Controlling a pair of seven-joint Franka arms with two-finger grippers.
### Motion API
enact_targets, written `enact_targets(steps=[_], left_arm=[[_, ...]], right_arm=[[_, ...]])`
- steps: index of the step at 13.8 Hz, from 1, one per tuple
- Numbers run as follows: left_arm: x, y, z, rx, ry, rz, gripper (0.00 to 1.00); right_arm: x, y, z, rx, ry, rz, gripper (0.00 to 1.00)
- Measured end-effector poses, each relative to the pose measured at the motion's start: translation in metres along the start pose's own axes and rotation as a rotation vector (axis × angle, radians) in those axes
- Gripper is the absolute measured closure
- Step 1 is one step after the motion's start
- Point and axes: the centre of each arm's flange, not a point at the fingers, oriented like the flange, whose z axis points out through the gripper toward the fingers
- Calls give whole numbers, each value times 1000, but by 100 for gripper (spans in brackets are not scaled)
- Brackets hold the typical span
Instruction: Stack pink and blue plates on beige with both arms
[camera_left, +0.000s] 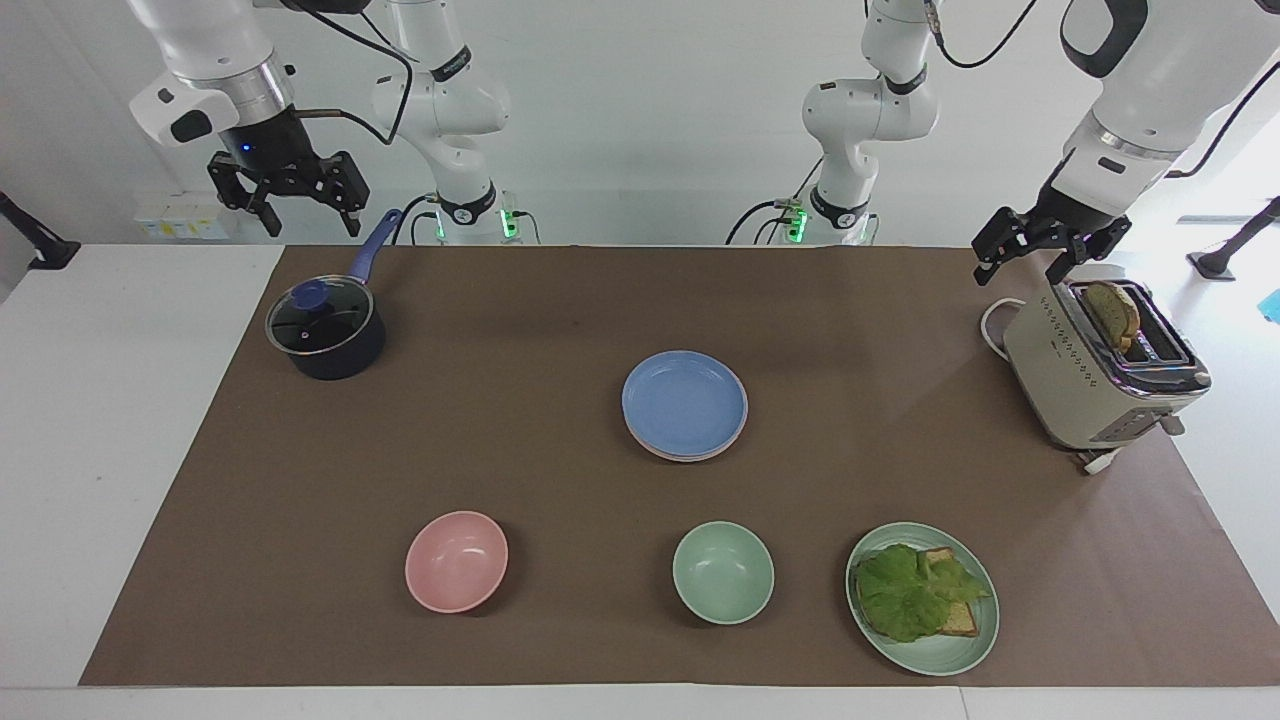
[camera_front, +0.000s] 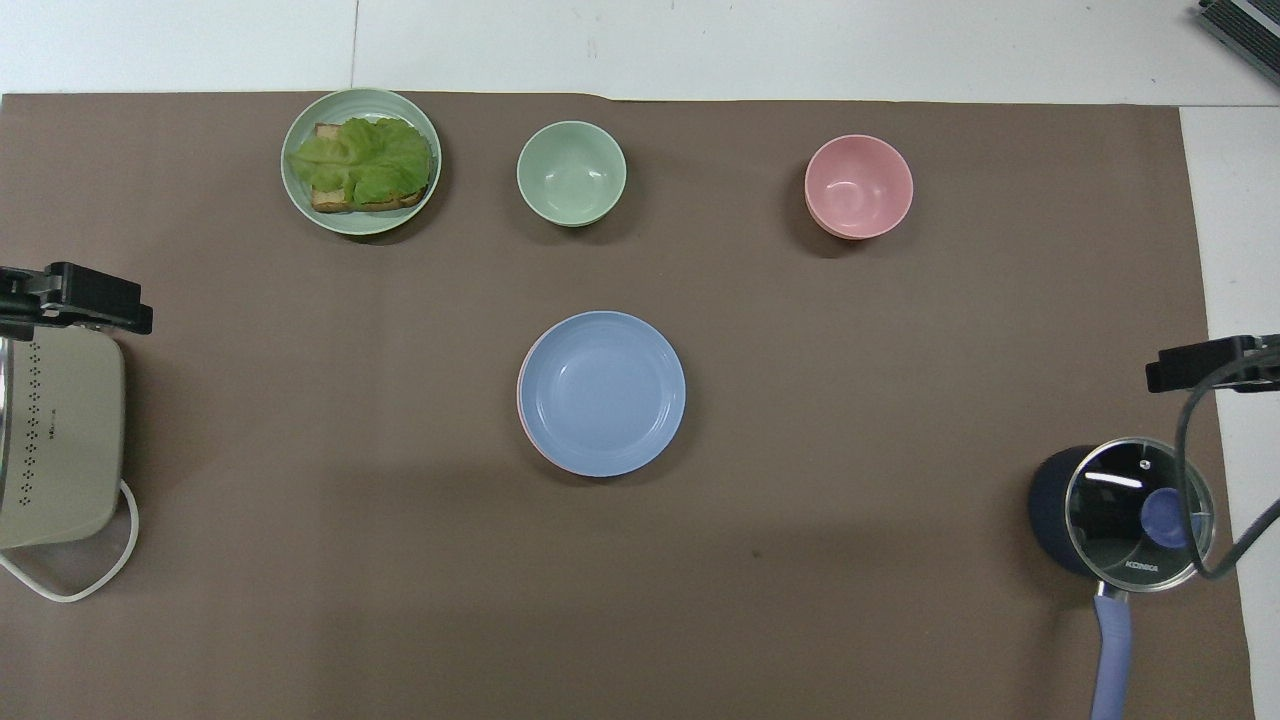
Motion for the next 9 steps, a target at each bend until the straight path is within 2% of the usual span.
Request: enact_targets(steps=[9], left_arm=[[0,0,0,0,0,0,0]], right_arm=[[-2,-3,-3,-1,4,-5,0]])
